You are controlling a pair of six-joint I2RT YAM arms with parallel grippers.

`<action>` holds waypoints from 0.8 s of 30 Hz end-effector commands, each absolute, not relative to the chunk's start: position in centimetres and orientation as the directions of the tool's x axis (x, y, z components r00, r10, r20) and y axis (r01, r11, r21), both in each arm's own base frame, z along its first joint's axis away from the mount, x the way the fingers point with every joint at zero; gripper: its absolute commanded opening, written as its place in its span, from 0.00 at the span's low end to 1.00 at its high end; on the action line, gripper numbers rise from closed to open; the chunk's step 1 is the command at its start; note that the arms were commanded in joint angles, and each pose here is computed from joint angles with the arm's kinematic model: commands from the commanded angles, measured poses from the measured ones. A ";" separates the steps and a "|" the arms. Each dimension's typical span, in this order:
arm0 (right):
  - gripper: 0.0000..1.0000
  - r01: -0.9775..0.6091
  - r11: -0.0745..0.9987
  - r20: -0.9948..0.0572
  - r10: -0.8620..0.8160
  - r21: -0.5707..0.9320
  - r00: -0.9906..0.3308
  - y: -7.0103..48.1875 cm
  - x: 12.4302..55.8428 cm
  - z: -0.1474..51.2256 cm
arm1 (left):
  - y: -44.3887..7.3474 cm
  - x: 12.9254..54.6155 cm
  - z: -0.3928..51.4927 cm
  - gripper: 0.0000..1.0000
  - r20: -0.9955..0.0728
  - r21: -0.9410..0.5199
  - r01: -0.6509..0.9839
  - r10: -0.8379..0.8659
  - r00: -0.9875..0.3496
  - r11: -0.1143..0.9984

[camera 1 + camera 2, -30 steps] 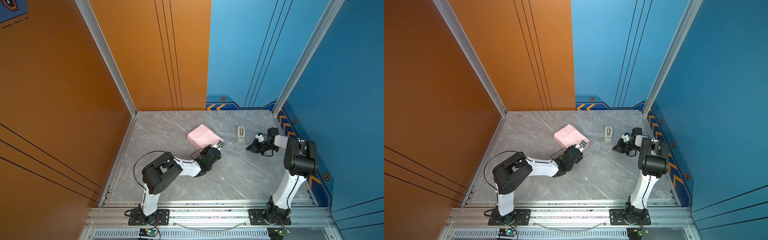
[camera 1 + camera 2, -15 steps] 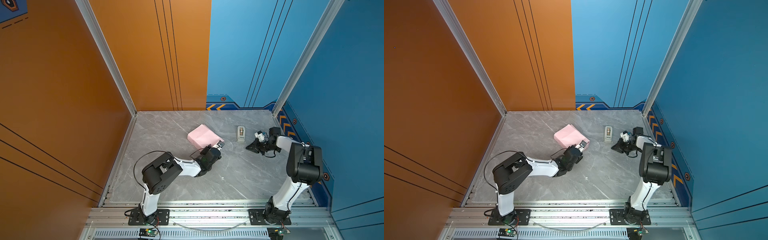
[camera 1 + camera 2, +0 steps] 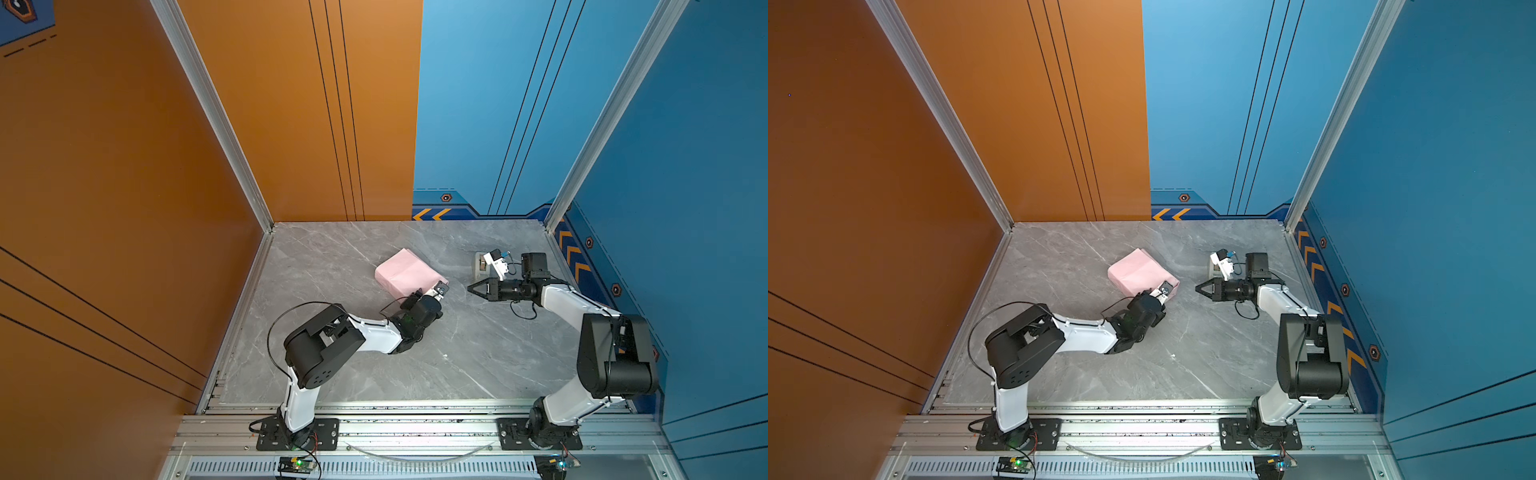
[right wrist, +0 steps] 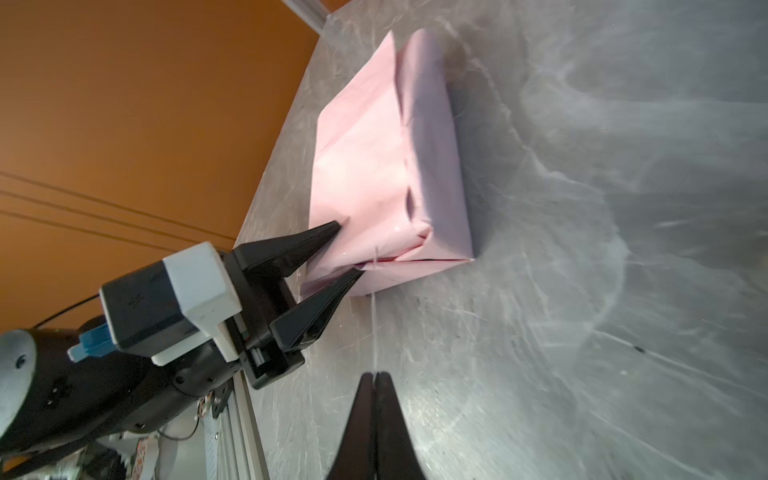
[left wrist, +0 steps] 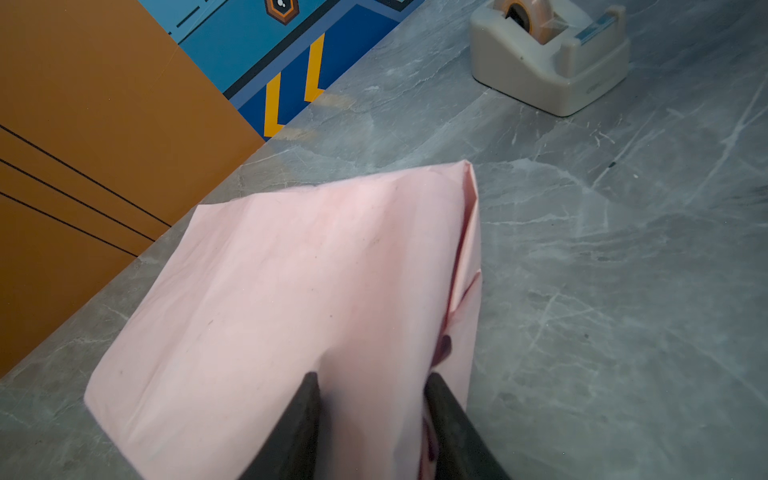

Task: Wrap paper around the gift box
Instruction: 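Carry the right gripper to the box end beside the left gripper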

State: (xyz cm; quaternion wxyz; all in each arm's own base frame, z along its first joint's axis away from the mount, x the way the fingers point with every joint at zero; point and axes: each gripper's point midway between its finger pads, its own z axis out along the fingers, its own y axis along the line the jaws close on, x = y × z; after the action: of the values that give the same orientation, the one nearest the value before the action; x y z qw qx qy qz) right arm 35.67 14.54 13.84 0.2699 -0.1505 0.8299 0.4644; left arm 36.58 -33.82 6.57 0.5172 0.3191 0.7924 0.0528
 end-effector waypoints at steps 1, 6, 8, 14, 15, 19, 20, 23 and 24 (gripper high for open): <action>0.00 -0.577 0.455 -0.622 -0.063 0.678 -0.781 16.6 35.4 13.3 | -25.8 25.0 -11.4 0.40 -0.256 0.307 0.762 0.820 -0.511 0.571; 0.00 -0.564 0.424 -0.565 -0.139 0.708 -0.813 18.8 34.6 11.9 | -25.7 25.1 -11.3 0.41 -0.260 0.306 0.760 0.818 -0.513 0.574; 0.00 -0.561 0.428 -0.551 -0.162 0.709 -0.819 19.3 34.5 11.5 | -25.7 25.2 -11.3 0.41 -0.264 0.304 0.758 0.816 -0.515 0.577; 0.00 -0.542 0.410 -0.507 -0.202 0.733 -0.838 20.8 34.0 10.7 | -25.8 25.2 -11.3 0.41 -0.265 0.302 0.759 0.815 -0.515 0.577; 0.00 -0.539 0.412 -0.501 -0.206 0.735 -0.841 20.9 34.1 10.6 | -25.7 25.2 -11.4 0.41 -0.264 0.303 0.758 0.815 -0.516 0.578; 0.00 -0.506 0.422 -0.465 -0.204 0.752 -0.862 21.1 34.7 10.1 | -25.7 25.2 -11.3 0.41 -0.264 0.303 0.759 0.816 -0.515 0.577; 0.00 -0.501 0.421 -0.460 -0.203 0.756 -0.864 21.1 34.8 10.0 | -25.7 25.2 -11.3 0.41 -0.265 0.304 0.757 0.814 -0.516 0.579; 0.00 -0.508 0.413 -0.465 -0.209 0.756 -0.860 21.4 34.8 10.2 | -25.7 25.2 -11.4 0.40 -0.263 0.303 0.758 0.815 -0.516 0.578; 0.00 -0.511 0.412 -0.467 -0.210 0.754 -0.859 21.5 34.8 10.2 | -25.8 25.2 -11.3 0.41 -0.265 0.302 0.758 0.815 -0.515 0.577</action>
State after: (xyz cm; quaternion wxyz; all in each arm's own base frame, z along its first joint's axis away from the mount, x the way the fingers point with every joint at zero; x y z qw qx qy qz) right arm 34.88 21.09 9.79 0.1602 -0.2153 0.8278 0.4927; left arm 36.57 -33.84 6.64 0.5228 0.3161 0.7902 0.0487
